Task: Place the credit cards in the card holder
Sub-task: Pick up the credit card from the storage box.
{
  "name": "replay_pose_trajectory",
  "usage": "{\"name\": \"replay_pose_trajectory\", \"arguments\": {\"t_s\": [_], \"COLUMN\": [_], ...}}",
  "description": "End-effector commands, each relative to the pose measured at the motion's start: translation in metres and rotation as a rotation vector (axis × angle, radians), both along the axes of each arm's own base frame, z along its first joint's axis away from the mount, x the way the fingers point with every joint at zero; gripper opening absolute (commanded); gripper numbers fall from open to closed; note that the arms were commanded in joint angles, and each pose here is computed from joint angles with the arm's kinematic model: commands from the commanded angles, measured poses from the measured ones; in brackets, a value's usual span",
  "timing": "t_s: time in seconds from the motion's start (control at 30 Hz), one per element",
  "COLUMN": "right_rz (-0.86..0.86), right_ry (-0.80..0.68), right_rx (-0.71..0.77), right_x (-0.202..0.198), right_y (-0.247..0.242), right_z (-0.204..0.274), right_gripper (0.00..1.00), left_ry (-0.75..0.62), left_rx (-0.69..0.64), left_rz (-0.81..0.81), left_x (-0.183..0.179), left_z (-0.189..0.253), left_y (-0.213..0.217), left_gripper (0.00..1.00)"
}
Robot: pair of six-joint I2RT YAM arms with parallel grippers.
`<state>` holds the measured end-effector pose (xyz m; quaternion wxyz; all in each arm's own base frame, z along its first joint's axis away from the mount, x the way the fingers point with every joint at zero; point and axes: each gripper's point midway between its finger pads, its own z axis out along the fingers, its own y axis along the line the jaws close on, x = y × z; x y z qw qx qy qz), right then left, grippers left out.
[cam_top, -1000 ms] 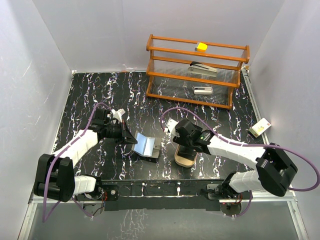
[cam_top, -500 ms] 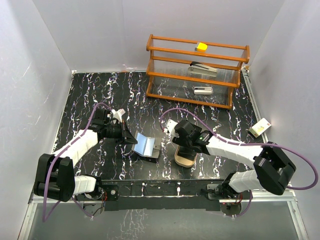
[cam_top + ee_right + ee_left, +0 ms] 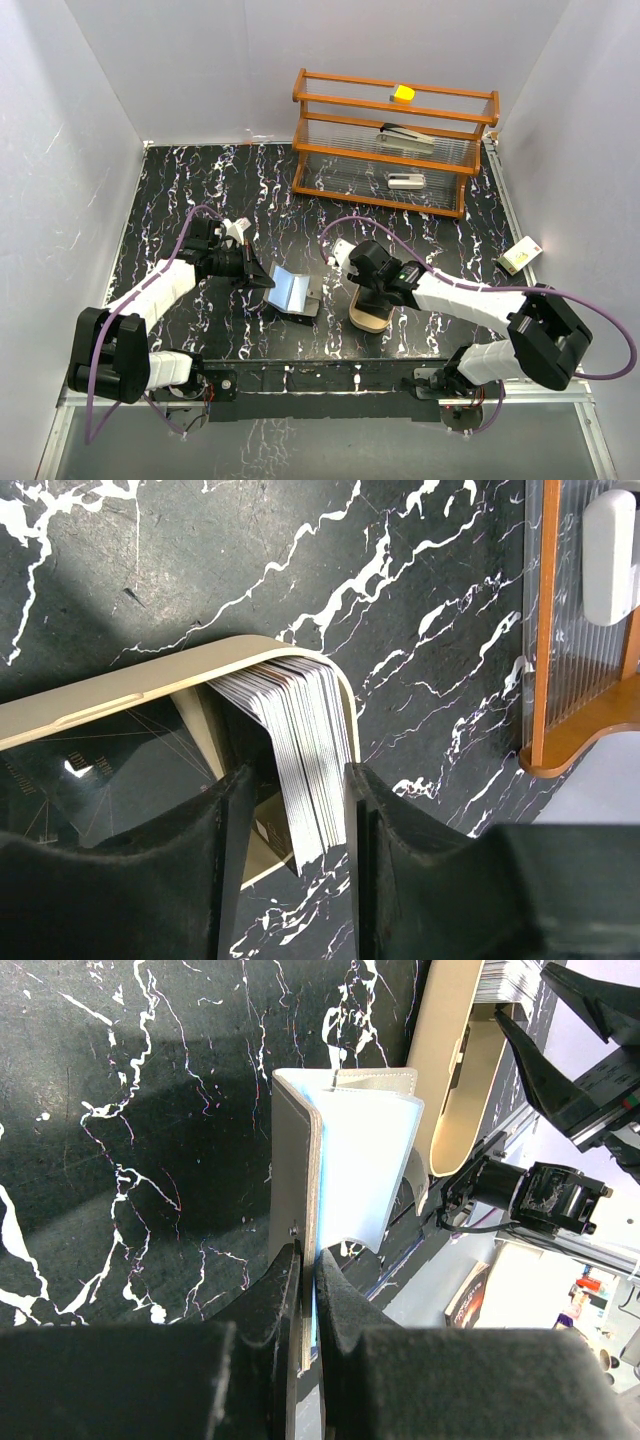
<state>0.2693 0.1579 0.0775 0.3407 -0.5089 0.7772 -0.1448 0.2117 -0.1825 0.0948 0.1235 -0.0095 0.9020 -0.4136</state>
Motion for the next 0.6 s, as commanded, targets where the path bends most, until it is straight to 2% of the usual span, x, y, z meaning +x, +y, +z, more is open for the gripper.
{"name": "replay_pose_trajectory", "arguments": {"t_s": [0.0,0.23,0.37,0.57], "right_rz": [0.002,0.009,0.013,0.031], "right_ry": [-0.081,-0.081,-0.071,-0.021], "right_rx": [0.080,0.096,0.094,0.104], "right_x": [0.012,0.010,0.009,0.002], "right_y": [0.011,0.012,0.013,0.016], "right_z": [0.028,0.030,0.029,0.040], "right_gripper": [0.36,0.25,0.13,0.00], "left_ry": [-0.011,-0.011,-0.006,-0.006], "left_rx": [-0.030,-0.029,-0.026,-0.023], "left_rz": [-0.028,-0.027,-0.025,-0.023], "left_x": [-0.001,-0.002,-0.001,-0.001], "left_z": [0.009,0.009,0.007,0.007], "left_y": [-0.005,-0.005,-0.004,-0.004], "left_gripper": [0.00,0.00,0.00,0.00]}}
